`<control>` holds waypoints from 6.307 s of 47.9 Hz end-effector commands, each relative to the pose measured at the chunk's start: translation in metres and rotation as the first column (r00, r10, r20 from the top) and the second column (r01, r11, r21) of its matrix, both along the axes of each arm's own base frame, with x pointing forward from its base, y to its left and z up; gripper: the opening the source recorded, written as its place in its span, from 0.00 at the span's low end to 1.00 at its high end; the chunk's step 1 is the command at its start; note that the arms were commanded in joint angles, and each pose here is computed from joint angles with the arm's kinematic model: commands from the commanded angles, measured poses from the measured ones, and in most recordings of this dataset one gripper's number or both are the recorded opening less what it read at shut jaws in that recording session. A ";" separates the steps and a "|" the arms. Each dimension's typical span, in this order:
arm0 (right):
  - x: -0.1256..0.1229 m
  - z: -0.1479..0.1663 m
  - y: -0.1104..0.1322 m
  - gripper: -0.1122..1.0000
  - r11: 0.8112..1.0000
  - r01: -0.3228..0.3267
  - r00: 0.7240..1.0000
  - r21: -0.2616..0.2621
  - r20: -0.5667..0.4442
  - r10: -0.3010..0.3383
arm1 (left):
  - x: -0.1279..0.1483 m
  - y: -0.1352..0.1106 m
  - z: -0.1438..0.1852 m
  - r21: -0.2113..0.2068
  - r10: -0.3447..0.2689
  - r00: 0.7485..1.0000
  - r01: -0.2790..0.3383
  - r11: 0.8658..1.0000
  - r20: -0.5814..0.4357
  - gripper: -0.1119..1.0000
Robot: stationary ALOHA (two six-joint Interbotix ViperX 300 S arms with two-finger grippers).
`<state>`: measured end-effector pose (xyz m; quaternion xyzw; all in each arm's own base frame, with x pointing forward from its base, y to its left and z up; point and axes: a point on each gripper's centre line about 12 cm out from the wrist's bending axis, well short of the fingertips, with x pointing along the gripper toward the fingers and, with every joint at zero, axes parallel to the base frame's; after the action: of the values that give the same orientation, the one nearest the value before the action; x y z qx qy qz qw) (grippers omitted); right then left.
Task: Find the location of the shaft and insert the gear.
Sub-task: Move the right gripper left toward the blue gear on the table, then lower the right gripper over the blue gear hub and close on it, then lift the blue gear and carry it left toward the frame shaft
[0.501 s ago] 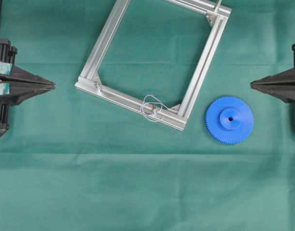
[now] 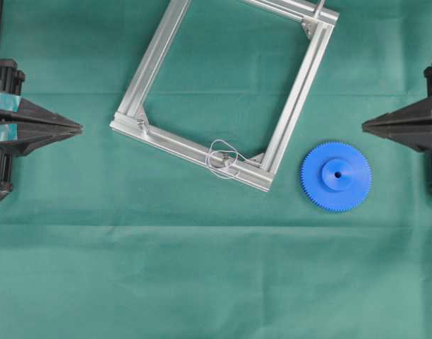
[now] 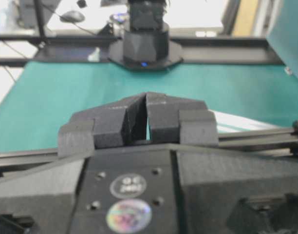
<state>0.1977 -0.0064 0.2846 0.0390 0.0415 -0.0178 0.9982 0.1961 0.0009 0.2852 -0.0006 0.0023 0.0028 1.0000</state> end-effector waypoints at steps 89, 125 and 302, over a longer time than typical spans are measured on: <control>0.002 -0.075 -0.006 0.93 0.990 0.114 0.670 0.083 -0.742 -0.015 | 0.003 0.005 0.002 -0.008 0.026 0.999 -0.026 1.000 -0.034 0.11; 0.034 -0.133 0.007 0.93 0.992 0.085 0.563 0.090 -0.826 0.027 | 0.003 0.007 0.000 -0.008 0.036 0.998 -0.037 0.999 -0.052 0.11; 0.063 -0.059 0.010 0.72 0.990 0.099 0.576 0.098 -0.817 0.024 | 0.002 0.007 -0.001 -0.019 0.036 0.997 -0.037 0.999 -0.067 0.11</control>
<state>0.2544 0.0042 0.2117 0.0931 0.5152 -0.0538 0.8503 0.1957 0.0074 0.2747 -0.0092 0.0458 0.0196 0.9987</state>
